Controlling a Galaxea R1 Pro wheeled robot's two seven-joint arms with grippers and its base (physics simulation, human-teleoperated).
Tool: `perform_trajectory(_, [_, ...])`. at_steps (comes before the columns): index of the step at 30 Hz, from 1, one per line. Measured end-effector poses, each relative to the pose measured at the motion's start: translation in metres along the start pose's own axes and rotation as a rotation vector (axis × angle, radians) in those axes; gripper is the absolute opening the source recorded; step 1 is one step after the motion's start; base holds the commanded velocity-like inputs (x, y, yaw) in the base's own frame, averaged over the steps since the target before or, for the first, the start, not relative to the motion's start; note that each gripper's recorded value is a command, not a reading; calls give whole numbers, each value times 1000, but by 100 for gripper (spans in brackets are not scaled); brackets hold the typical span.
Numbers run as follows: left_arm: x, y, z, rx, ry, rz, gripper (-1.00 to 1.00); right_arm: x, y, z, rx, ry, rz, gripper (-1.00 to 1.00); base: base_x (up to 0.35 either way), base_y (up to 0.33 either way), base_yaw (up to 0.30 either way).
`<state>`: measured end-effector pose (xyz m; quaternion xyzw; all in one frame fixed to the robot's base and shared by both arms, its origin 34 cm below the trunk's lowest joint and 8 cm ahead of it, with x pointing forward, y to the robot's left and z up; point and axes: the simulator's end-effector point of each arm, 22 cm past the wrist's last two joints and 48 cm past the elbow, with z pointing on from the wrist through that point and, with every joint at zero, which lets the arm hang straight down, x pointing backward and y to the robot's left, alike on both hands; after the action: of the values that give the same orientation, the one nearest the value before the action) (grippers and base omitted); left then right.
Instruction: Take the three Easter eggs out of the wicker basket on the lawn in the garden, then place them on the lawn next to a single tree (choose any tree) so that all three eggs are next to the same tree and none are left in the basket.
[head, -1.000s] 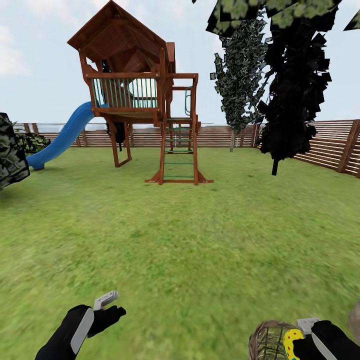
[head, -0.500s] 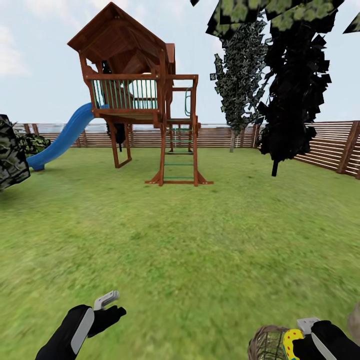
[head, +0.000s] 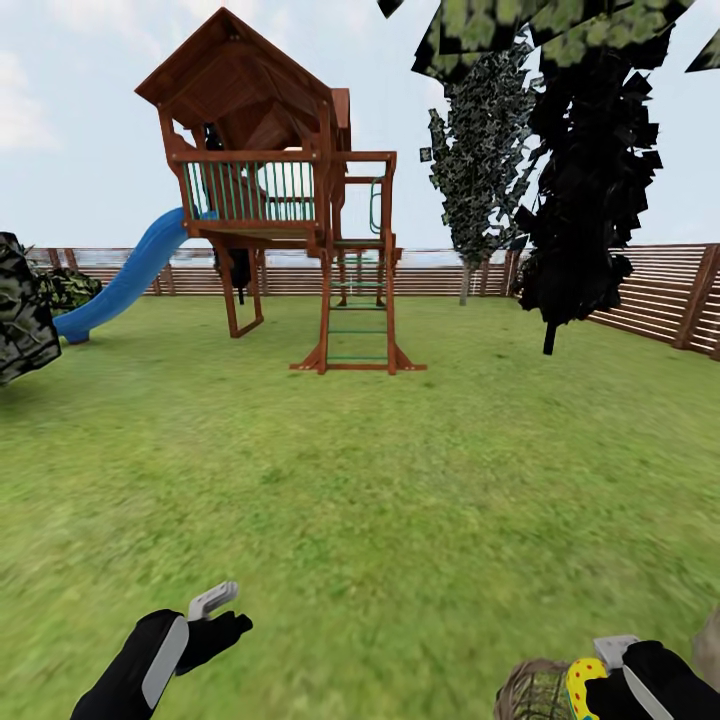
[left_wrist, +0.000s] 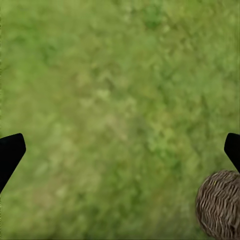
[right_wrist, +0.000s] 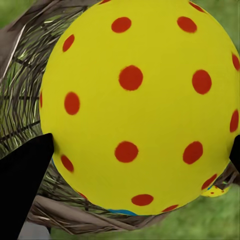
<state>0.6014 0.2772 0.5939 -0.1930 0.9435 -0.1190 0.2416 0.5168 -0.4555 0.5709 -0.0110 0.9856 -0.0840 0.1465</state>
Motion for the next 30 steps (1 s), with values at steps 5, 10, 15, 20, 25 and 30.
perform_trajectory(5, [-4,-3,-7,-1,1,5,100,-4,-2,-9,0,0,0,-100,0,0,0])
perform_trajectory(10, [-9,-7,-15,-1,0,5,100,-7,-3,-17,0,0,0,-100,0,0,0])
perform_trajectory(15, [-13,-10,-22,-1,0,5,100,-10,-5,-25,0,1,0,-100,0,0,0])
perform_trajectory(20, [-17,-13,-29,0,1,5,100,-13,-6,-33,0,1,0,-100,0,0,0])
perform_trajectory(25, [-21,-17,-36,0,1,5,100,-17,-8,-41,0,1,0,-100,-201,0,0])
perform_trajectory(30, [-25,-20,-44,0,0,5,100,-19,-9,-50,0,1,0,-100,-99,0,0])
